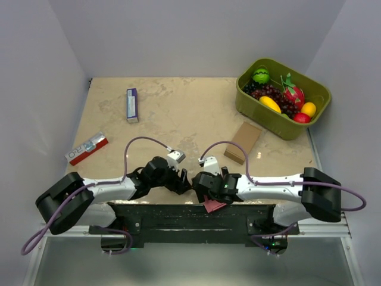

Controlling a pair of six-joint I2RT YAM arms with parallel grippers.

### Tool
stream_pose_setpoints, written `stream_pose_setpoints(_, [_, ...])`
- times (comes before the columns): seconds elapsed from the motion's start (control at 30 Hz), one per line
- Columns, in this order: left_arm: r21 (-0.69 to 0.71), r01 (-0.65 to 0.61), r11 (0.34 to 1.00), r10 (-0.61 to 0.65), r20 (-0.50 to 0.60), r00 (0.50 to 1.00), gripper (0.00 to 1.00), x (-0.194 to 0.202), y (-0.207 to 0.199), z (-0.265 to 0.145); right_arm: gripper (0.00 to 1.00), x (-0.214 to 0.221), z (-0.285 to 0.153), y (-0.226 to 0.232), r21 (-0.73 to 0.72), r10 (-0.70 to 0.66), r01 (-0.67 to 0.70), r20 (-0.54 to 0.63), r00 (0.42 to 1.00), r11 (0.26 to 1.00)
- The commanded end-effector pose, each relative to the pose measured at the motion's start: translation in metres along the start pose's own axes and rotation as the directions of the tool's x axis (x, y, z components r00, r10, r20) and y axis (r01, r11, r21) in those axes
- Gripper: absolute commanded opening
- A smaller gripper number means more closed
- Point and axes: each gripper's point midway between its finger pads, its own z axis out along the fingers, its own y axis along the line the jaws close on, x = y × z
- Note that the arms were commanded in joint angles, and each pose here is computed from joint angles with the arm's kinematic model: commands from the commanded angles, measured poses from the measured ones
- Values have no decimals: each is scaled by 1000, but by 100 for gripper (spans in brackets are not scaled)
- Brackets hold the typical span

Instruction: Fold the paper box

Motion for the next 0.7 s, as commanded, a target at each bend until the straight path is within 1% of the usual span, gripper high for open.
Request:
stream_pose_setpoints(0.0, [74, 35, 997, -38, 39, 998, 69, -7, -13, 4, 99, 1, 3, 0, 43, -52, 53, -27, 998, 998])
stream_pose_setpoints(0.03, [79, 40, 996, -43, 36, 998, 67, -6, -14, 5, 99, 3, 5, 0, 48, -55, 57, -39, 998, 997])
stream_pose_setpoints(0.07, [80, 40, 996, -43, 32, 999, 60, -5, -14, 7, 99, 4, 6, 2, 45, -46, 48, -43, 998, 998])
stream_pose_setpoints(0.17, [75, 30, 997, -30, -5, 1000, 51, 7, -12, 14, 99, 7, 7, 7, 26, -34, 36, -57, 998, 999])
stream_pose_setpoints(0.27, [75, 26, 997, -23, -39, 999, 46, 18, -13, 22, 99, 11, 10, 6, 36, -43, 46, -72, 996, 998])
stream_pose_setpoints(0.4, [93, 12, 996, -9, -38, 999, 44, 23, -20, 33, 99, 15, 13, 3, 55, -51, 56, -88, 995, 997])
stream_pose_setpoints(0.47, [82, -1, 997, 3, -34, 999, 42, 21, -21, 39, 99, 14, 13, 6, 37, -37, 40, -80, 996, 999])
stream_pose_setpoints(0.5, [78, -5, 997, 9, -52, 999, 41, 27, -20, 43, 99, 17, 11, 8, 17, -31, 32, -85, 996, 999])
stream_pose_setpoints(0.57, [84, -7, 996, 11, -54, 998, 35, 29, -22, 47, 99, 17, 11, 12, -8, -13, 12, -79, 997, 1000])
stream_pose_setpoints(0.67, [108, -17, 994, 24, -59, 998, 29, 35, -28, 51, 99, 21, 11, 15, -39, 1, -4, -86, 996, 999])
